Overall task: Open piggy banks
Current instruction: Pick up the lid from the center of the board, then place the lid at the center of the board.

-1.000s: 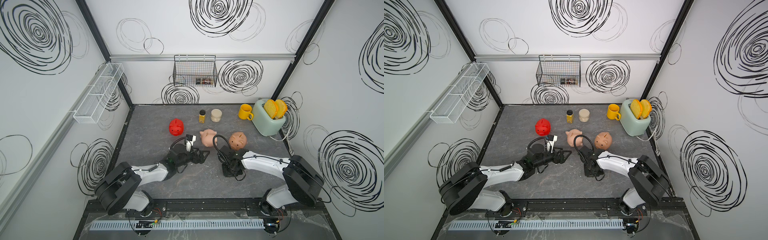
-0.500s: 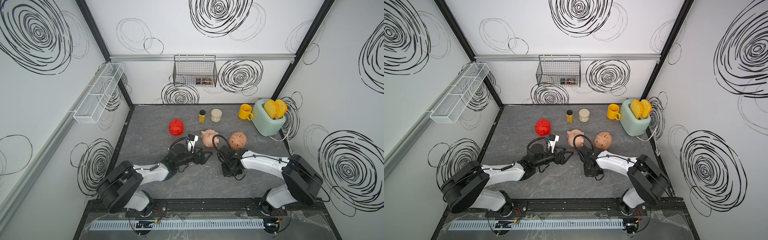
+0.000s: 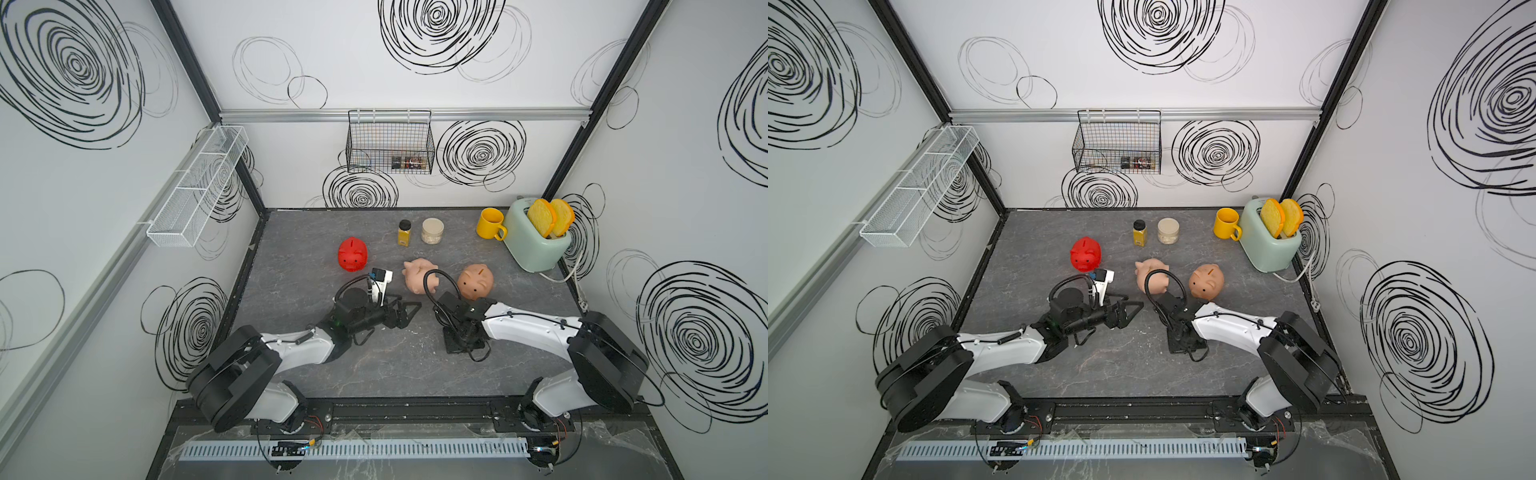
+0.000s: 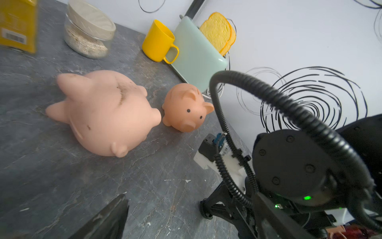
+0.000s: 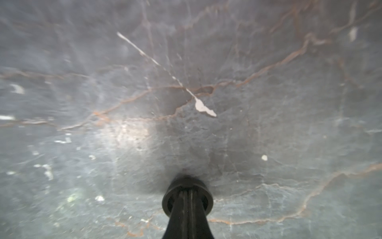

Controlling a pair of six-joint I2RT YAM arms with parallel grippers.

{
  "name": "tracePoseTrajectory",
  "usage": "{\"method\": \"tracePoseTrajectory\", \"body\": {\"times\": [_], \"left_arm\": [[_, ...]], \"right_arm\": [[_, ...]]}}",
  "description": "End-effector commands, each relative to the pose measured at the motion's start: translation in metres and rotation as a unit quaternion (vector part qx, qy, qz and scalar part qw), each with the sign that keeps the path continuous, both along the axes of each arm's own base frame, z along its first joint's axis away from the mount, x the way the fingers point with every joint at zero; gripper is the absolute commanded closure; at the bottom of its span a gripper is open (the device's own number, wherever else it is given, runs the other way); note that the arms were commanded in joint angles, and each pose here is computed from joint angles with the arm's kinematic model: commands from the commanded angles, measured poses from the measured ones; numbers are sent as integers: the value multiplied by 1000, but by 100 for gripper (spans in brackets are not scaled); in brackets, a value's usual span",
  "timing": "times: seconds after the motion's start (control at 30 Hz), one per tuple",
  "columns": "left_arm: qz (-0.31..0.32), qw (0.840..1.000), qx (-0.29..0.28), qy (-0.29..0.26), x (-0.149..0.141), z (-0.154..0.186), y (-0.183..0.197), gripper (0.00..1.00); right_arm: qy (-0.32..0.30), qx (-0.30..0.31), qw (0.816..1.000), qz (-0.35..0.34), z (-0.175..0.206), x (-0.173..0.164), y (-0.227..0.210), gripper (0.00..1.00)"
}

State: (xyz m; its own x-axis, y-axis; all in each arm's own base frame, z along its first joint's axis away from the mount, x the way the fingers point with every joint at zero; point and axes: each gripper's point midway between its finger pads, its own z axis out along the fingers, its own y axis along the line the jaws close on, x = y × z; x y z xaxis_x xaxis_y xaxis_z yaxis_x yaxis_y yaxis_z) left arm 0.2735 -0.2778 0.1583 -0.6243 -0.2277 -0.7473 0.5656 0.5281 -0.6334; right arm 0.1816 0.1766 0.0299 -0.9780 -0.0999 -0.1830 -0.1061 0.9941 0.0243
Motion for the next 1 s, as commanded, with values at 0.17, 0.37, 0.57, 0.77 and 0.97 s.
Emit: {"method": "tracePoseTrajectory", "body": {"times": [0.17, 0.37, 0.57, 0.77, 0.97], "left_arm": [[127, 990, -58, -18, 19, 21, 69, 4], [234, 967, -94, 38, 31, -4, 133, 4], [299, 945, -120, 60, 35, -16, 181, 4], [336, 927, -148, 73, 34, -25, 212, 4], [358, 916, -160, 82, 33, -32, 231, 4]], "right_arm": [[-127, 129, 982, 50, 80, 36, 71, 100], [-201, 228, 947, 107, 123, 69, 150, 100], [-222, 241, 936, 126, 120, 110, 209, 100], [-188, 256, 940, 128, 89, 146, 265, 100], [-192, 271, 936, 112, 69, 180, 290, 100]]}}
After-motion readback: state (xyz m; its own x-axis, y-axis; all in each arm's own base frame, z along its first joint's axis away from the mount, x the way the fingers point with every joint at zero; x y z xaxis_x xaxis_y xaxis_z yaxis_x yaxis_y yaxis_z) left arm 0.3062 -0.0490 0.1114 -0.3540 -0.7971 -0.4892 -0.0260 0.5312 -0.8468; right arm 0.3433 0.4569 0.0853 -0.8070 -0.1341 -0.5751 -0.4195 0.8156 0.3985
